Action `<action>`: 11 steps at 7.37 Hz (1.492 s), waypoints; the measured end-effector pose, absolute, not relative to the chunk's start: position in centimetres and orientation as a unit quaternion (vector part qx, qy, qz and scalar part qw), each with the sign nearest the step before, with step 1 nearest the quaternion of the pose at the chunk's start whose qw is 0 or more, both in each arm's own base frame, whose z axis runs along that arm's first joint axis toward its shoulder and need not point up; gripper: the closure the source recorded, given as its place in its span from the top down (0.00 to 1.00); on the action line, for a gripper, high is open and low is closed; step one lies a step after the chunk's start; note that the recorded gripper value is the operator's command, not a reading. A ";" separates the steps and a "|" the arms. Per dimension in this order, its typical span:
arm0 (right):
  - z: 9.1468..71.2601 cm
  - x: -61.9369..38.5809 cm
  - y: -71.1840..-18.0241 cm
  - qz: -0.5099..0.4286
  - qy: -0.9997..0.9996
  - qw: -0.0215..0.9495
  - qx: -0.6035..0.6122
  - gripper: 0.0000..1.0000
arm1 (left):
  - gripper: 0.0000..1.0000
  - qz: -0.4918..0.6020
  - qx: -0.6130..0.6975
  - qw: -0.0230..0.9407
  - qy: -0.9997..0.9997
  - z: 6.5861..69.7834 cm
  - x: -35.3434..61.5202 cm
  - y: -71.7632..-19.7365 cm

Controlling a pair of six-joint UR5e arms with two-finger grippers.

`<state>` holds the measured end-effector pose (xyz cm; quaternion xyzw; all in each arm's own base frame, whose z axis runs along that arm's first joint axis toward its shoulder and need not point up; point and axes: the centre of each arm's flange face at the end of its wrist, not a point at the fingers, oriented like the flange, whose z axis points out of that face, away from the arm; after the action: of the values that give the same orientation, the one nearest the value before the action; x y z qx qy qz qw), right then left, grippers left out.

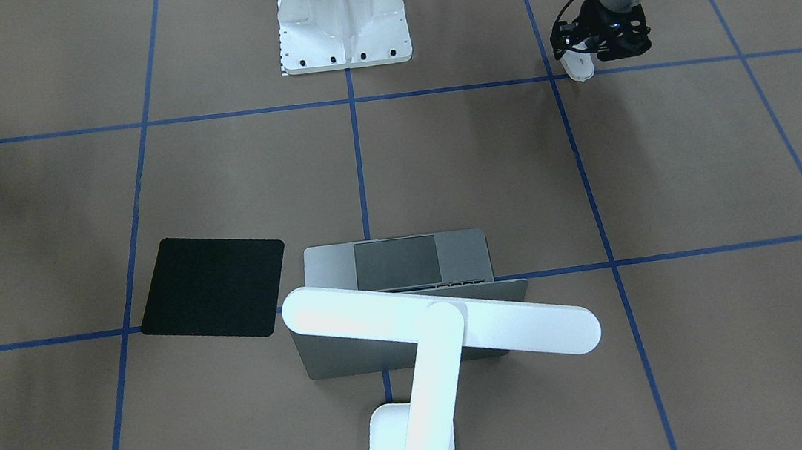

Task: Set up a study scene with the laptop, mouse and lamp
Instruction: 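Carry the white mouse with the left gripper over the black mouse pad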

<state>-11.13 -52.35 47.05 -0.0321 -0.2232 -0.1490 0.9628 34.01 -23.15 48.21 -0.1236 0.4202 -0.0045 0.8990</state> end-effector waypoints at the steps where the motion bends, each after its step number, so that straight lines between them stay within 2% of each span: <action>1: 47.0 -11.3 -52.4 -0.147 -0.230 0.962 -0.034 1.00 | 0.00 -0.011 -0.117 0.895 0.431 46.2 34.8 -24.5; 3: 47.1 -11.4 -52.3 -0.143 -0.238 0.960 -0.039 1.00 | 0.00 -0.035 -0.073 0.880 0.468 38.6 38.1 -29.8; 6: 47.5 -11.8 -51.9 -0.137 -0.264 0.953 -0.053 1.00 | 0.00 -0.056 0.000 0.867 0.495 23.1 46.6 -37.2; 11: 46.1 -12.1 -51.2 -0.124 -0.325 0.935 -0.069 1.00 | 0.00 -0.076 0.076 0.859 0.501 11.8 55.0 -43.2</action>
<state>-12.08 -51.15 46.12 -0.0687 -0.3247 -0.1236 0.9352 55.03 -43.18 11.78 0.0762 0.5011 -0.0760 0.8587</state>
